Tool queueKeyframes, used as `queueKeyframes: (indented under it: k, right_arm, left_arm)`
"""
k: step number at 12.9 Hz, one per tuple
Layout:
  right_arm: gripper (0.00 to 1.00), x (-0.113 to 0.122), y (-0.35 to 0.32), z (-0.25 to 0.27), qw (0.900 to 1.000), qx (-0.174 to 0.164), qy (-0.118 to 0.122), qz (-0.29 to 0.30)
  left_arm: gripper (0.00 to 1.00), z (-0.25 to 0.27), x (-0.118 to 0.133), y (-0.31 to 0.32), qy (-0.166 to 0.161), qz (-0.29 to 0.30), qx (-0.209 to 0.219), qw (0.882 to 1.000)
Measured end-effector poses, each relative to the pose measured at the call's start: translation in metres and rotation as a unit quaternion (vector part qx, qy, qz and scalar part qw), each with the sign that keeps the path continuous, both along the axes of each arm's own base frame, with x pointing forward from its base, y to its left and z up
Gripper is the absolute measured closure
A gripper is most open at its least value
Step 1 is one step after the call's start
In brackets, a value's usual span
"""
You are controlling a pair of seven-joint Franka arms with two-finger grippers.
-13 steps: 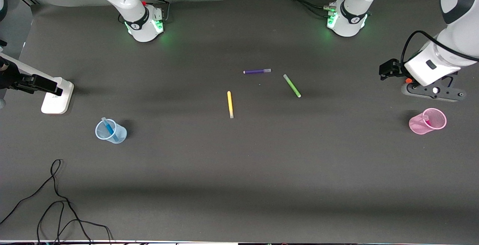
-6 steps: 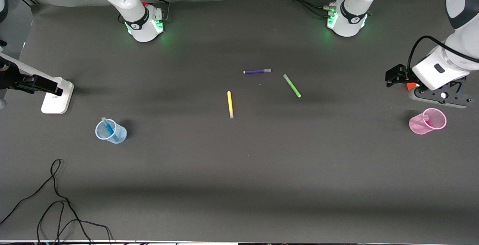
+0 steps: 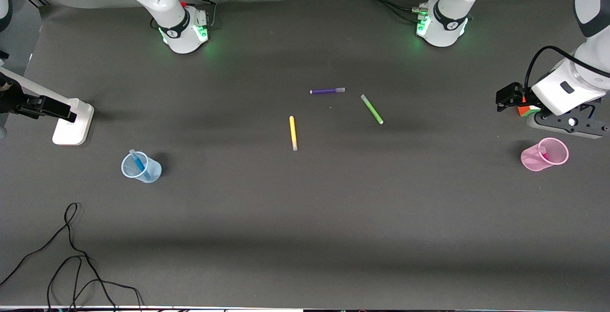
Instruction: Place pink and blue markers in matching cups
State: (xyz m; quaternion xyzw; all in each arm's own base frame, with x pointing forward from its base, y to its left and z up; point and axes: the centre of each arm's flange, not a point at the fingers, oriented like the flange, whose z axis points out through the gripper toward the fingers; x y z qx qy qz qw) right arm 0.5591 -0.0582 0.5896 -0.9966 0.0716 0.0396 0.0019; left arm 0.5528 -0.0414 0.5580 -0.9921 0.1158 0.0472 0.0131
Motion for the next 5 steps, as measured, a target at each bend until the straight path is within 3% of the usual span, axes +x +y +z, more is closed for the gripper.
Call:
queueKeyframes:
  k: [5]
  right_arm:
    - [0.0, -0.0001, -0.0005, 0.0001, 1.0, -0.002, 0.0, 0.0]
  left_arm:
    - [0.0, -0.0015, 0.0004, -0.0037, 0.001, -0.005, 0.0, 1.0]
